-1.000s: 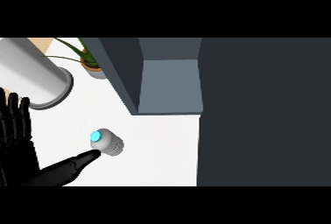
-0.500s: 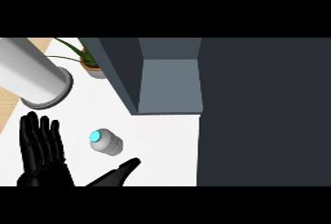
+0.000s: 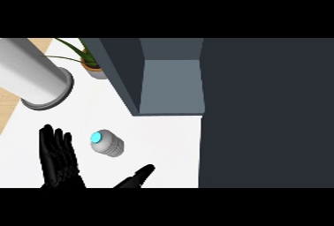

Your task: Pick up the bottled water, place it into the cabinet and close the cabinet

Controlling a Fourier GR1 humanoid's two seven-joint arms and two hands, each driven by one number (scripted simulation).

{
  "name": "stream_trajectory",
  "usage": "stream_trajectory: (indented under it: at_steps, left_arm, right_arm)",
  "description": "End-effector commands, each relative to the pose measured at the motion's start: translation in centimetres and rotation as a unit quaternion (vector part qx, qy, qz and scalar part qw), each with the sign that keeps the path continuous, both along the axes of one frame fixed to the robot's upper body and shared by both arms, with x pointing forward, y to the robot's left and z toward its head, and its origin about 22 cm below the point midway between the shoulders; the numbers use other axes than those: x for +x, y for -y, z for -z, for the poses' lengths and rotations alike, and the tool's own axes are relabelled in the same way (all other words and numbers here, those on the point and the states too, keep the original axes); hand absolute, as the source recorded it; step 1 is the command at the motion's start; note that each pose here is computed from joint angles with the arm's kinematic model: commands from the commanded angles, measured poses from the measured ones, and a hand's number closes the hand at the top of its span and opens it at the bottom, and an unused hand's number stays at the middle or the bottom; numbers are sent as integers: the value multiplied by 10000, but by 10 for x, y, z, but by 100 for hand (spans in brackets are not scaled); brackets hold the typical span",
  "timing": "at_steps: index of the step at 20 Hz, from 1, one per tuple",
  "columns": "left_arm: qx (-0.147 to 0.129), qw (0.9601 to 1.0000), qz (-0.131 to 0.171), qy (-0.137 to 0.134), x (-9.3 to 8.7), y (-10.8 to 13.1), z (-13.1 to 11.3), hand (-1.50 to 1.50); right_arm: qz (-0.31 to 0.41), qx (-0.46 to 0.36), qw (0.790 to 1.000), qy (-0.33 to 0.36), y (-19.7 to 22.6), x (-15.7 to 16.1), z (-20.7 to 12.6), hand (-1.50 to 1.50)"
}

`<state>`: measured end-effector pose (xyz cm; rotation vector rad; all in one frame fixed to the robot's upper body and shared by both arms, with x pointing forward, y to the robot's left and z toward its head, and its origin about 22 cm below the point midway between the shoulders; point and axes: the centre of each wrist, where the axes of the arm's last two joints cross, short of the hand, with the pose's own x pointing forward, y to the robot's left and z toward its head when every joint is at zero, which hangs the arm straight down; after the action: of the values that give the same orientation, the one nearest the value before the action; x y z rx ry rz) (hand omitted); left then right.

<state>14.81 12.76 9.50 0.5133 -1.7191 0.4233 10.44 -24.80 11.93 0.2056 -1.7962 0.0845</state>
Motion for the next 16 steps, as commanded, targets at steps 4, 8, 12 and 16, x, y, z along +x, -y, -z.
stream_trajectory:
  at_steps: [4,8,12,16]
  left_arm:
    - [-90,9985,-490,-214,3,-20,17,-150]
    - [61,9959,-837,-339,9,-9,45,-150]
    - [-82,9951,-819,-554,12,-23,61,-150]
    - [-130,9945,-850,-600,22,-40,79,-150]
  right_arm:
    - [21,-25,9997,235,6,-32,-20,-150]
    - [-34,-78,9998,173,5,-43,-21,-150]
    - [-16,-54,9996,274,1,-49,-27,-150]
    - [-73,-107,9996,251,8,-51,-22,-150]
